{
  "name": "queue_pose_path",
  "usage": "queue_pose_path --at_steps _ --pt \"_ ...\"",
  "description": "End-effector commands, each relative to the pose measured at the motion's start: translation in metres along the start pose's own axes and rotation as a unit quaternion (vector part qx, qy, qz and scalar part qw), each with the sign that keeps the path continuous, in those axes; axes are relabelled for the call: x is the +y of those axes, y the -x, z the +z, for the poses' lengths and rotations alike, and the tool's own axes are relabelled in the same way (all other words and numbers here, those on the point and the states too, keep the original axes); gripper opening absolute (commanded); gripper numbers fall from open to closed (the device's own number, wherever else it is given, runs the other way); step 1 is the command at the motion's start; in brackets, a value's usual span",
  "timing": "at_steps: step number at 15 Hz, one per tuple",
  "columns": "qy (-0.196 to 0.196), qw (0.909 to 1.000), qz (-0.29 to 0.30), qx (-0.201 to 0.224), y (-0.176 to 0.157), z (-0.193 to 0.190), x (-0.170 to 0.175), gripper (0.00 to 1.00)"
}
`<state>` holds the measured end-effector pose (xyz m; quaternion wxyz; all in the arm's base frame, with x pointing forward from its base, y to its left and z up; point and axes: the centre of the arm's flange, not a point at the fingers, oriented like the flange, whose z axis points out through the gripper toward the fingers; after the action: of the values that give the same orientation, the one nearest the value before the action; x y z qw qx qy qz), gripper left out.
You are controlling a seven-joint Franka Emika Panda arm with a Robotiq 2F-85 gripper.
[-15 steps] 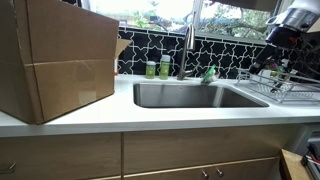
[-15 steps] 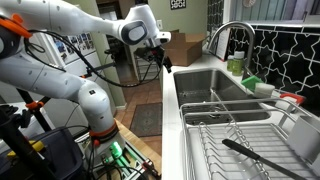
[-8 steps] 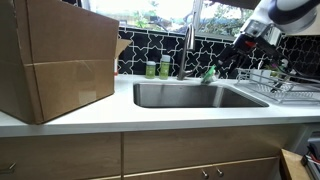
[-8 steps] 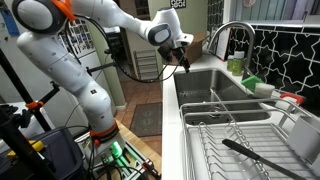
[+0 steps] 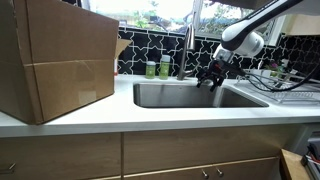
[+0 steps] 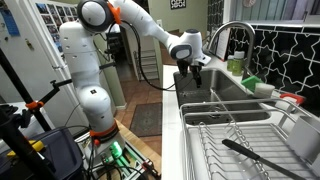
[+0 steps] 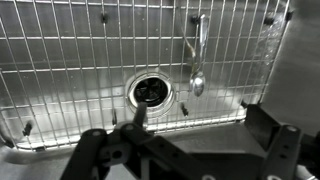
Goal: Pick up the silver spoon from the sink and put it in the dish rack
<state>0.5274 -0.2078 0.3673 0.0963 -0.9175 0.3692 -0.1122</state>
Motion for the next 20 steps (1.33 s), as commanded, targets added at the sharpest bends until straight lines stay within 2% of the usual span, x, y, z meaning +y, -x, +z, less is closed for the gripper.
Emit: queue_pose_path --at_steps 1,8,9,11,13,17,20 --pt "0.007 0.9998 0.016 0.005 -0.007 0.008 0.005 1.0" --pt "0.008 0.9994 0.033 0.011 -0.017 0.009 0.004 1.0" --pt "0.008 0.9992 0.04 -0.001 -0.022 0.017 0.004 1.0" --pt "0.008 0.9998 -0.013 -0.012 -0.033 0.045 0.002 1.0" --pt "0.011 0.9961 -0.086 -0.018 -0.036 0.069 0.0 1.0" --pt "0.001 0.9794 -0.2 -0.028 -0.048 0.117 -0.001 1.0" --pt "-0.003 0.9717 -0.233 -0.036 -0.057 0.149 -0.012 1.0"
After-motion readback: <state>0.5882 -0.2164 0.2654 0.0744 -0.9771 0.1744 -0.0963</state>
